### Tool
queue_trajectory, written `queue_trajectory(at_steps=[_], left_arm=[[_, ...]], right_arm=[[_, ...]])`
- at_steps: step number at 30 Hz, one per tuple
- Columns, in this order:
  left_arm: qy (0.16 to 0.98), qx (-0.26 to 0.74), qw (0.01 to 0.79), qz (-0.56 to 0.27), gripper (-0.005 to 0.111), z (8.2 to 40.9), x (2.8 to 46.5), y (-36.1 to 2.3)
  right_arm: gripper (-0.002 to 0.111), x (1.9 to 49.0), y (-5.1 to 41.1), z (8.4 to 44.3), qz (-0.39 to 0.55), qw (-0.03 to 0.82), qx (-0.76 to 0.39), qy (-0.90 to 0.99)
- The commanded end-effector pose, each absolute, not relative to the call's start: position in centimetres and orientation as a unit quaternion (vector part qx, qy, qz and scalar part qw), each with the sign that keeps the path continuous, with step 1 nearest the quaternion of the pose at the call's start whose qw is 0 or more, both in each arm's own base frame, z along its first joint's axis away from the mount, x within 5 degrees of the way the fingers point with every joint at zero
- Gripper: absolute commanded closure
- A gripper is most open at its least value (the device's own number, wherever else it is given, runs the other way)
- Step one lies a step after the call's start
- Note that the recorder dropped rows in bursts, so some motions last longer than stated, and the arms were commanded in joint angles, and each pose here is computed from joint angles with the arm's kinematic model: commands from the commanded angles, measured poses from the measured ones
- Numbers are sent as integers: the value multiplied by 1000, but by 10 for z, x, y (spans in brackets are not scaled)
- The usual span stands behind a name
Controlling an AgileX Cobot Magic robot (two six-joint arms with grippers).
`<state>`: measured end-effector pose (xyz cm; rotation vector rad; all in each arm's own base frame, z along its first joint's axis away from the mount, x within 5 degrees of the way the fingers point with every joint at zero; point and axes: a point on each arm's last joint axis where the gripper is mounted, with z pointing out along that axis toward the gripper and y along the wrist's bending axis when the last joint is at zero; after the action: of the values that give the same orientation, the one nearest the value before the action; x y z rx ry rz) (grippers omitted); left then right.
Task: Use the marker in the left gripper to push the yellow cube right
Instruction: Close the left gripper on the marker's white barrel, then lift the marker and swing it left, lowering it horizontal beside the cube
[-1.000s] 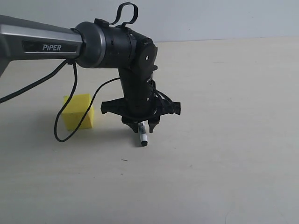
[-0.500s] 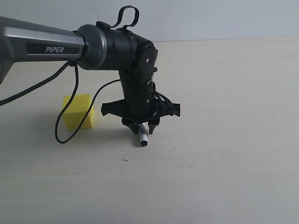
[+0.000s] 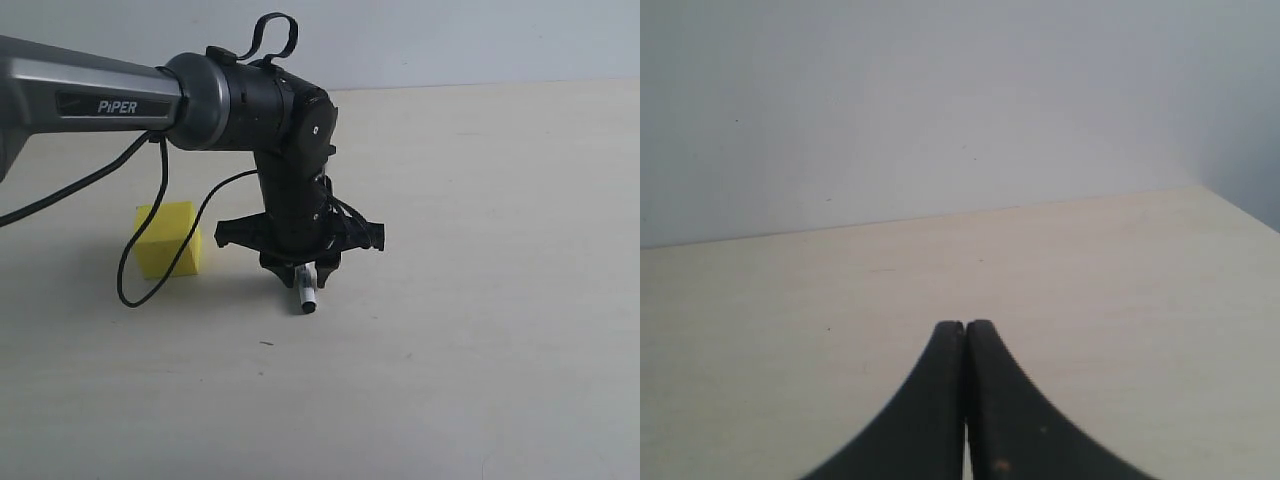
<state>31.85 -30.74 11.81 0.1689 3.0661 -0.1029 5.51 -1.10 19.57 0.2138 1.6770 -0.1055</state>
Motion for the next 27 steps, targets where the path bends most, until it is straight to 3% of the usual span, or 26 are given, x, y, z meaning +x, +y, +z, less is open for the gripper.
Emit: queue_trajectory(at_steps=[1,11,17,22,27], left_arm=[[997,59,36,-31,70,121,318,-307],[997,59,35,-30,74,121,318,-307],[997,63,26,-22,106,121,317,-305],[993,116,23,-18,107,123,316,-305],[984,162,55,-38,107,162,314,-302]], right_arm=[[108,55,-11,195,-50,665,97,739],[108,55,-11,195,-50,665,97,739],[108,55,-11,195,-50,665,97,739],[108,55,-11,195,-50,665,97,739],[108,55,-11,195,-50,665,97,739]])
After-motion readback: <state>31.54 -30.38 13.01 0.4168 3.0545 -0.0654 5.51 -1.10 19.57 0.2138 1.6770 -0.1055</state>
